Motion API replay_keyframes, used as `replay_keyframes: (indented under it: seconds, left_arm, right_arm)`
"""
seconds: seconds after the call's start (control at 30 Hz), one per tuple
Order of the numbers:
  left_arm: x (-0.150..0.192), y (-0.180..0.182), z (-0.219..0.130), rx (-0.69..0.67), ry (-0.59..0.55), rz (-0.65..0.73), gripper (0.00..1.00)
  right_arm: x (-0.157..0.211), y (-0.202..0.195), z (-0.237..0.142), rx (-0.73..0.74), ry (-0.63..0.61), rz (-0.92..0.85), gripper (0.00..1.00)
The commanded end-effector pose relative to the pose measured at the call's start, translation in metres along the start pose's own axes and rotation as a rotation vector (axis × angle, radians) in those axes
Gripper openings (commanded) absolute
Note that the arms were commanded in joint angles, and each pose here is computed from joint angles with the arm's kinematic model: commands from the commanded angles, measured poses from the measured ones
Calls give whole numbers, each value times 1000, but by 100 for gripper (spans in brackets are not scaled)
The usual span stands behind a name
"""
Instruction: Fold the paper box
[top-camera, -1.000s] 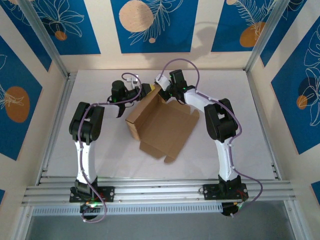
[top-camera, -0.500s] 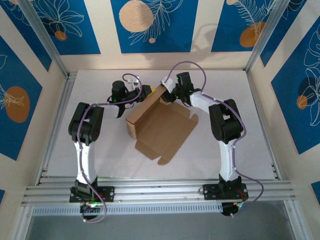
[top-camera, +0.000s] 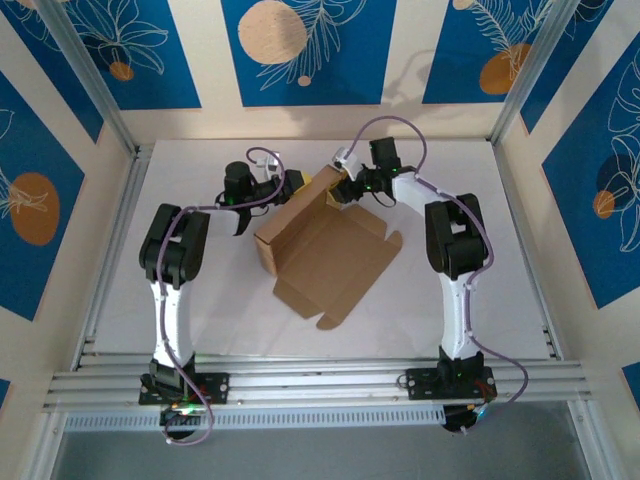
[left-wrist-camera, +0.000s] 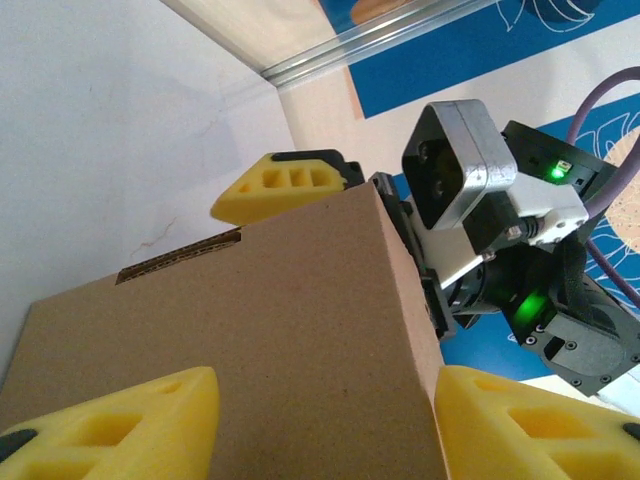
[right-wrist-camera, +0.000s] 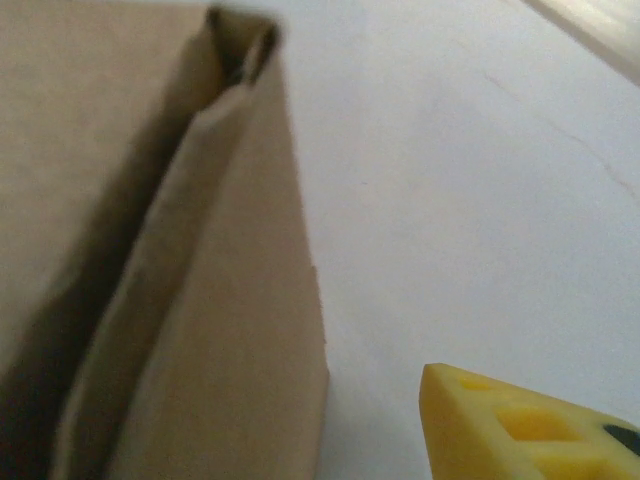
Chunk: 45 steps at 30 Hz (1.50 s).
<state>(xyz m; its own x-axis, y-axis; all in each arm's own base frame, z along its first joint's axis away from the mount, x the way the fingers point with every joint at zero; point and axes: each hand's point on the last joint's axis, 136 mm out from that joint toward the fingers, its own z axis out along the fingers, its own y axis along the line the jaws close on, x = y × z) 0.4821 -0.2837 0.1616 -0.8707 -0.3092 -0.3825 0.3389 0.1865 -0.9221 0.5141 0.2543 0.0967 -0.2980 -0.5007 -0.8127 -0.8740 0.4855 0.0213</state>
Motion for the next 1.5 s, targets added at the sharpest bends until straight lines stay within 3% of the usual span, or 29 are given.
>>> replay_keyframes:
  seconds: [0.0,0.1,0.27,0.33,0.43,0.57,0.6,0.8,1.03,1.13,1.2,1.3,1.4,1.47]
  left_arm:
    - [-1,-3,5,42,7,10,59]
    - [3,-3,9,50,14,7,58]
    - [5,-6,9,56,15,7,58]
    - [4,-9,9,58,14,9,58]
    - [3,-10,8,57,11,9,58]
    - [-8,-12,-2,26,-15,26,58]
    - [-14,-13,-7,14,-29,33,58]
    - [-51,-28,-45,-124,-120,115,64]
    - [-58,-73,-58,-219,-79,272,69]
    - [-31,-87,-60,-330,16,439,72]
    - [-1,-87,-57,-449,146,585,74]
    - [36,-83,-50,-583,320,743,75]
    - [59,-78,-49,-666,422,824,76]
    - [69,-70,-49,-728,469,856,78]
  right_arm:
    - [16,12,22,-13,73,-31,52]
    - [24,2,31,61,110,-43,43]
    - [24,-6,34,144,127,-63,11]
    - [25,-11,34,187,140,-80,4]
    - [22,-10,32,208,135,-101,12]
    - [6,-12,10,261,67,-79,60]
    - [-1,-13,1,271,38,-63,62]
    - [-29,-19,-66,342,-161,111,65]
    - [-40,6,-90,353,-200,114,65]
    - [-44,8,-110,444,-246,192,65]
    - [-45,1,-137,602,-299,339,63]
    - [-38,12,-160,648,-375,548,49]
    - [-34,19,-162,640,-385,638,32]
    - [-32,19,-161,642,-404,664,31]
